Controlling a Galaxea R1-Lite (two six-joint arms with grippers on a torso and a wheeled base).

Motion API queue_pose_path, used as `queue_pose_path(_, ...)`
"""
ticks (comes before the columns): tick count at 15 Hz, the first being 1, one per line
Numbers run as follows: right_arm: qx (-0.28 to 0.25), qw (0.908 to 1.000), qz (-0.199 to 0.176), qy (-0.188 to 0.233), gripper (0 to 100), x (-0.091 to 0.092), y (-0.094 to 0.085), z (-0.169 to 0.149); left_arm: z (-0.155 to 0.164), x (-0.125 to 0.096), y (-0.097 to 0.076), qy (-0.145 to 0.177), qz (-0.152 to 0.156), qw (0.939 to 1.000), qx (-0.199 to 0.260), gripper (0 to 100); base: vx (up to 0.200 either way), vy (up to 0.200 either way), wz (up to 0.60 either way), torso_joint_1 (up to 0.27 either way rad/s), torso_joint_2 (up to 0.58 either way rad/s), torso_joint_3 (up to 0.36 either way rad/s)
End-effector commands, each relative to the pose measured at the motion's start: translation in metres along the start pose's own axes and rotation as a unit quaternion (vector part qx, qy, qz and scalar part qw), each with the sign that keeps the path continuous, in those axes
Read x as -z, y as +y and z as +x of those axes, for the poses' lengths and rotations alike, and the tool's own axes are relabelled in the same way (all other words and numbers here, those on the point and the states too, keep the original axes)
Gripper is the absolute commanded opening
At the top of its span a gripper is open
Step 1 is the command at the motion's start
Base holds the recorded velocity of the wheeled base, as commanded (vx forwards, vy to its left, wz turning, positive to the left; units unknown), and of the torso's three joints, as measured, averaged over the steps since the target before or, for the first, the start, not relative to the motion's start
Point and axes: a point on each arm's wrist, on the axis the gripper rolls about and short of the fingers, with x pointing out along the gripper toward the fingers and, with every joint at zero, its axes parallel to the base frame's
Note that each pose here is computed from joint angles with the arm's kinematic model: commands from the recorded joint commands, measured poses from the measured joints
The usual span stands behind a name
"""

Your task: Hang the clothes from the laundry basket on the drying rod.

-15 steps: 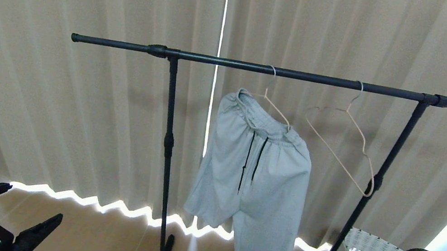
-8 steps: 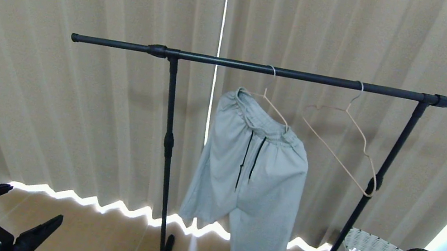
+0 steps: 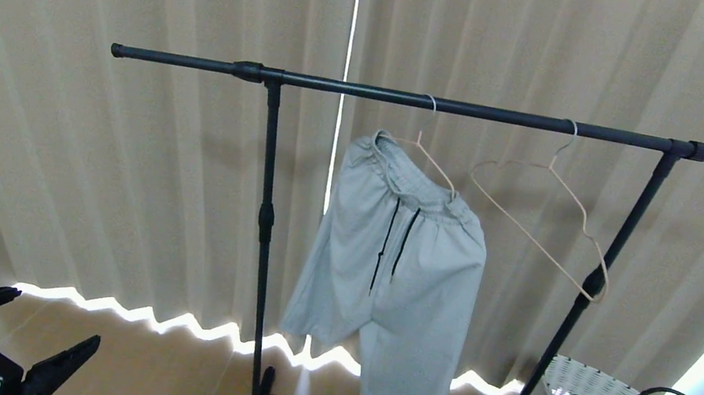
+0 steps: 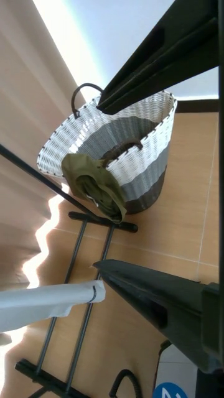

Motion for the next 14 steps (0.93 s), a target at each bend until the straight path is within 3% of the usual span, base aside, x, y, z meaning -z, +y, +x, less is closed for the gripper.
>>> queue_pose_path(1,0.000,1.0000,0.000,0.001,100,0.000,0.000,0.000,0.000,-0.003,0.001,-0.006,-0.001,1.0000,-0.002,100,0.000,0.000,0.00,-0.183,0.45,0.261)
queue_pose_path(5,-0.001,1.0000,0.000,0.003,100,0.001,0.000,0.000,0.001,-0.012,0.003,-0.021,-0.020,0.9996,-0.003,100,0.000,0.000,0.00,-0.192,0.48,0.281)
queue_pose_path(14,-0.003,1.0000,0.001,0.003,100,0.002,0.001,0.000,-0.001,-0.016,0.000,-0.037,-0.017,0.9989,0.022,100,0.000,0.000,0.00,-0.167,0.48,0.305)
